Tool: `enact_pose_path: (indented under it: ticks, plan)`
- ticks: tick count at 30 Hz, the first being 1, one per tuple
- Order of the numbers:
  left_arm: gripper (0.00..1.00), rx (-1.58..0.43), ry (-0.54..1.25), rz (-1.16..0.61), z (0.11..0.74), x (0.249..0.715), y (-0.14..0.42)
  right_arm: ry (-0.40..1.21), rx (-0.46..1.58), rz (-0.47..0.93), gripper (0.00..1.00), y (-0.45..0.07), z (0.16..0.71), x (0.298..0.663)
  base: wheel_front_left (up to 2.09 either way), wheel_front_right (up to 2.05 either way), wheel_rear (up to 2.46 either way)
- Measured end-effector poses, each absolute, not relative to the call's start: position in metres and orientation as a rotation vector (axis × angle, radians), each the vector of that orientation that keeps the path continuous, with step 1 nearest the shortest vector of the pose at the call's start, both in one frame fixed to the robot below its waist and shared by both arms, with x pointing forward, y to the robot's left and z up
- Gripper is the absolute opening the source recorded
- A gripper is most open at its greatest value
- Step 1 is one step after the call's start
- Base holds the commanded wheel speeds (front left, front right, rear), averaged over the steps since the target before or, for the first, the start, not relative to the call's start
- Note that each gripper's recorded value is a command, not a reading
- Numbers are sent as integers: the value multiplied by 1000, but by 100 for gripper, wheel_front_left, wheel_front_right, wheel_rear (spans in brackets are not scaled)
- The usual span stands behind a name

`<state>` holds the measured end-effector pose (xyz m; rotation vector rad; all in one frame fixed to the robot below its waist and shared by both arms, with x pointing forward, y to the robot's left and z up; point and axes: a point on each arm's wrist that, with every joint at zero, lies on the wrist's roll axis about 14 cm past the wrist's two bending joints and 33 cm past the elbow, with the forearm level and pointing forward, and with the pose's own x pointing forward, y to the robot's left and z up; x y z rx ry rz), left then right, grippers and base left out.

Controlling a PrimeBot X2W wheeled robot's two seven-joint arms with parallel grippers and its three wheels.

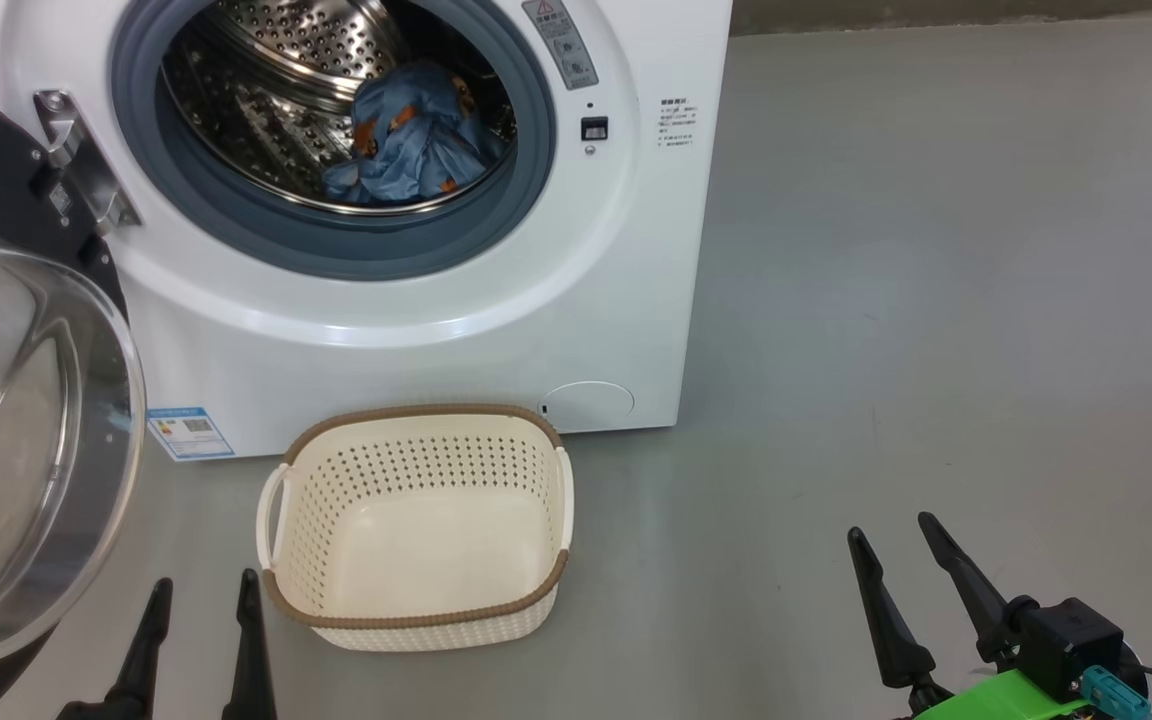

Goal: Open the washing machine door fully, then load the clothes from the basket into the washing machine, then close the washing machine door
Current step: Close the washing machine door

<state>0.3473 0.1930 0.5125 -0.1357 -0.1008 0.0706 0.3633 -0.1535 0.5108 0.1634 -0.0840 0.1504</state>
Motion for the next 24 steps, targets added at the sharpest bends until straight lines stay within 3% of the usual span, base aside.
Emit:
enact_pose_path:
  ticks: [24]
  plan:
    - [100, -121, -118, 111, 517, 338, 205, -89, 163, 198, 100, -139, 513, 369, 0, 0, 0]
